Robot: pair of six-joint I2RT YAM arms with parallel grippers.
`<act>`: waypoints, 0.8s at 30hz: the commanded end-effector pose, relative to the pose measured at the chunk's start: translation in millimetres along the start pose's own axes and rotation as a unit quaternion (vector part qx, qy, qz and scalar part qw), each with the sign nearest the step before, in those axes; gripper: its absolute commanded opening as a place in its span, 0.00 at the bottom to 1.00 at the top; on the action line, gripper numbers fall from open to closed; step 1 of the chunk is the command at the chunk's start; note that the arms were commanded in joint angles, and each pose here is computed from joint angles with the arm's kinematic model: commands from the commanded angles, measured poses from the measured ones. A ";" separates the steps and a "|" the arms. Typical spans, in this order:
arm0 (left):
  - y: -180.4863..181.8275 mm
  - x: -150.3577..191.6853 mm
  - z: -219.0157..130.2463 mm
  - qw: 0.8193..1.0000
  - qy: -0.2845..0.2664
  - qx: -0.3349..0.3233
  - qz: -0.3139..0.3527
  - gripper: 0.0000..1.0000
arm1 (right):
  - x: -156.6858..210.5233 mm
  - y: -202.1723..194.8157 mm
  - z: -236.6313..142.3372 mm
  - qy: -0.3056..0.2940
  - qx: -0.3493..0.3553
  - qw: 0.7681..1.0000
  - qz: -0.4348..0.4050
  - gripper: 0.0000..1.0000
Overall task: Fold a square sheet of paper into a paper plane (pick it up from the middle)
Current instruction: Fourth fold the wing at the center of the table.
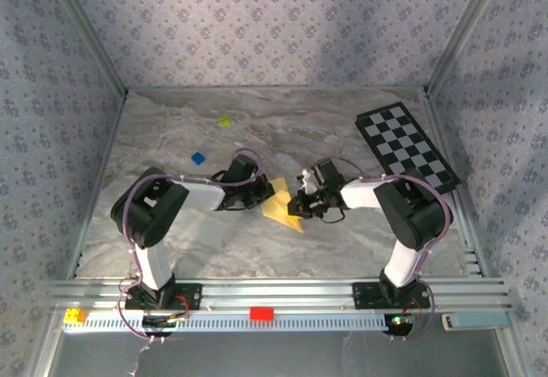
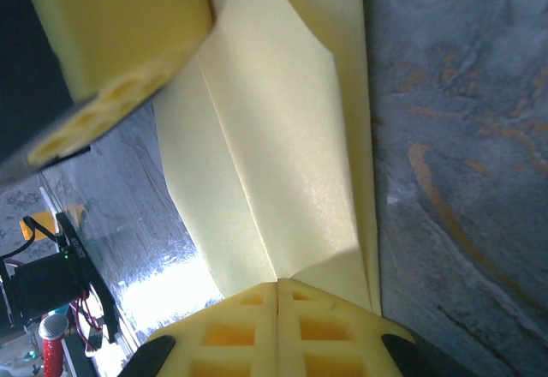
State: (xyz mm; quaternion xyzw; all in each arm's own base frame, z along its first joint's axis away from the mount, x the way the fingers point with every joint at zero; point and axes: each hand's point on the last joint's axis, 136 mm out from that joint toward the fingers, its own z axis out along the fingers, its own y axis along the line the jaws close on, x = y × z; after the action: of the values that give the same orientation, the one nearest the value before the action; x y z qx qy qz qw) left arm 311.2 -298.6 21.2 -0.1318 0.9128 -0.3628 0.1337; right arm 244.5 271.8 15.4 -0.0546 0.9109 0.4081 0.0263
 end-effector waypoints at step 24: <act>-22.5 -51.6 -64.5 0.995 -0.078 -0.023 0.049 0.02 | 44.2 -55.7 4.6 0.062 0.082 0.993 0.063 0.00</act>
State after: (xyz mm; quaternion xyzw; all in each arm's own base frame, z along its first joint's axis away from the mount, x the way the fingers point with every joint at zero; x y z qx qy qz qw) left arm 344.5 -255.9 75.6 -0.1307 0.9102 -0.3372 0.2017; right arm 244.0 272.4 16.8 -0.0630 0.9045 0.4209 0.0272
